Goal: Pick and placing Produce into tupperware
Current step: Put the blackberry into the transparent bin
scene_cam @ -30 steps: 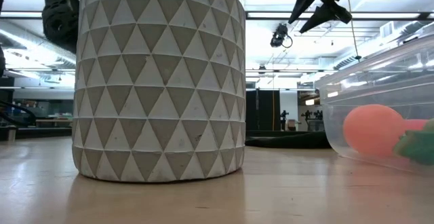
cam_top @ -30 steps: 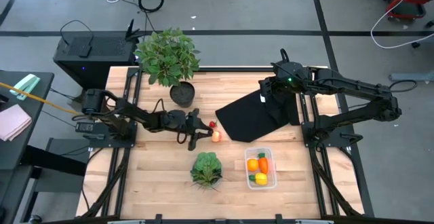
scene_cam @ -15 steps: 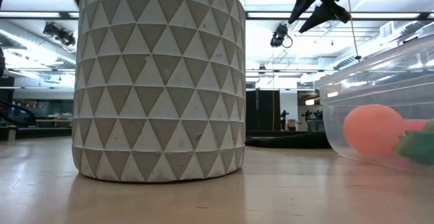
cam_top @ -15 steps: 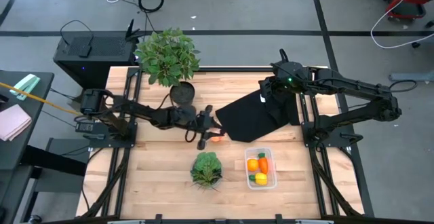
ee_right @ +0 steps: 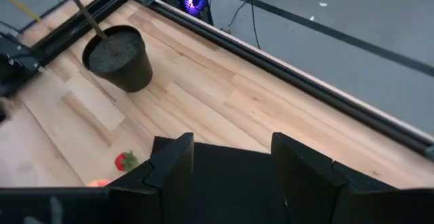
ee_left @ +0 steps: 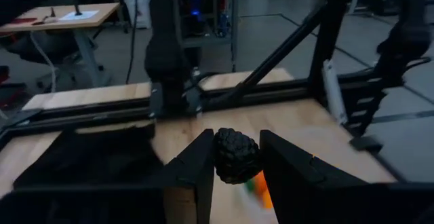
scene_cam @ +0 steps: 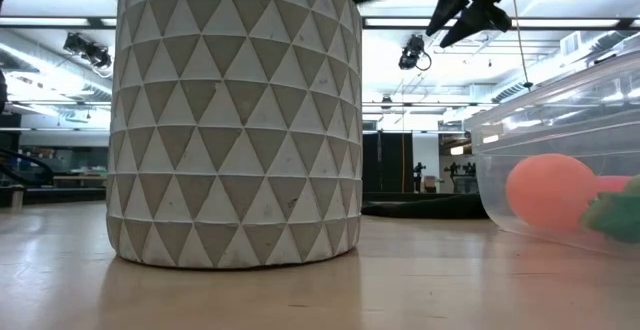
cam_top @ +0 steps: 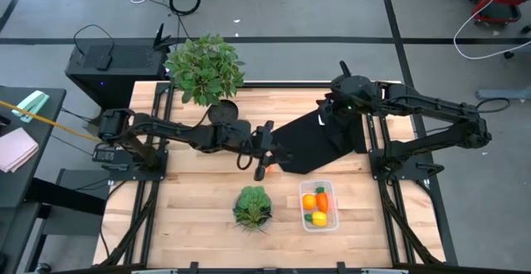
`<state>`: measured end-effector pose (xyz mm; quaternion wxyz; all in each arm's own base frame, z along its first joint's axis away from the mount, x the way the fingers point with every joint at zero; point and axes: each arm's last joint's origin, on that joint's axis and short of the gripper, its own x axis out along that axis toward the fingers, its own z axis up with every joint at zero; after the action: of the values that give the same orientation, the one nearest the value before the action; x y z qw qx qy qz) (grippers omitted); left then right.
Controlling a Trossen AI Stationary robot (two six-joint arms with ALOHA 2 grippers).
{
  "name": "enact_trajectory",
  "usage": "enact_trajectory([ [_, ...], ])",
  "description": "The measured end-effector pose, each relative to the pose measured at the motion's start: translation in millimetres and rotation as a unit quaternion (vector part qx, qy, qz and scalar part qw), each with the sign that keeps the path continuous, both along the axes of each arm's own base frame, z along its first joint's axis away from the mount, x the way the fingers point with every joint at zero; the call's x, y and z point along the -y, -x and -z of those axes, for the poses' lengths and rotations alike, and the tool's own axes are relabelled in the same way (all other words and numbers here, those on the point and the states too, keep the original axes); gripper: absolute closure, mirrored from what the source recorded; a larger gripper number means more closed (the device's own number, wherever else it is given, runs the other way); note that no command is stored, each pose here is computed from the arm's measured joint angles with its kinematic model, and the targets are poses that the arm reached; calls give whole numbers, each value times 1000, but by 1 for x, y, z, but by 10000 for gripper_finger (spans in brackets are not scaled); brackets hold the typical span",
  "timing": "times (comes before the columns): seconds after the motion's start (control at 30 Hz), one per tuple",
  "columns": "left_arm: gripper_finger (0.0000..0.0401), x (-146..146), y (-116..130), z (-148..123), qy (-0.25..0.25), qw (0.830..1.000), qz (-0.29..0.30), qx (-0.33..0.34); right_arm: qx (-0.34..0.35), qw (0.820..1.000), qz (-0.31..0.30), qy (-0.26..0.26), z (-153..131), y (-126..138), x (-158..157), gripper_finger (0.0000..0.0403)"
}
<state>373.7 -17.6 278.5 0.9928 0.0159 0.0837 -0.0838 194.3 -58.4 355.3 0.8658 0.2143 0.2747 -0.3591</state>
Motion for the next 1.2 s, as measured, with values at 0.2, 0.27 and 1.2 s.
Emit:
enact_trajectory([
  [0.2,280,21,-11,-18,13,1000,4,11,-15,1000,-11,18,0,1,3,198],
  [0.27,282,27,-18,-18,28,1000,2,9,-18,1000,-11,22,0,1,4,198],
  [1.2,285,82,-107,51,79,992,-15,-94,-30,998,-40,30,0,2,4,198],
])
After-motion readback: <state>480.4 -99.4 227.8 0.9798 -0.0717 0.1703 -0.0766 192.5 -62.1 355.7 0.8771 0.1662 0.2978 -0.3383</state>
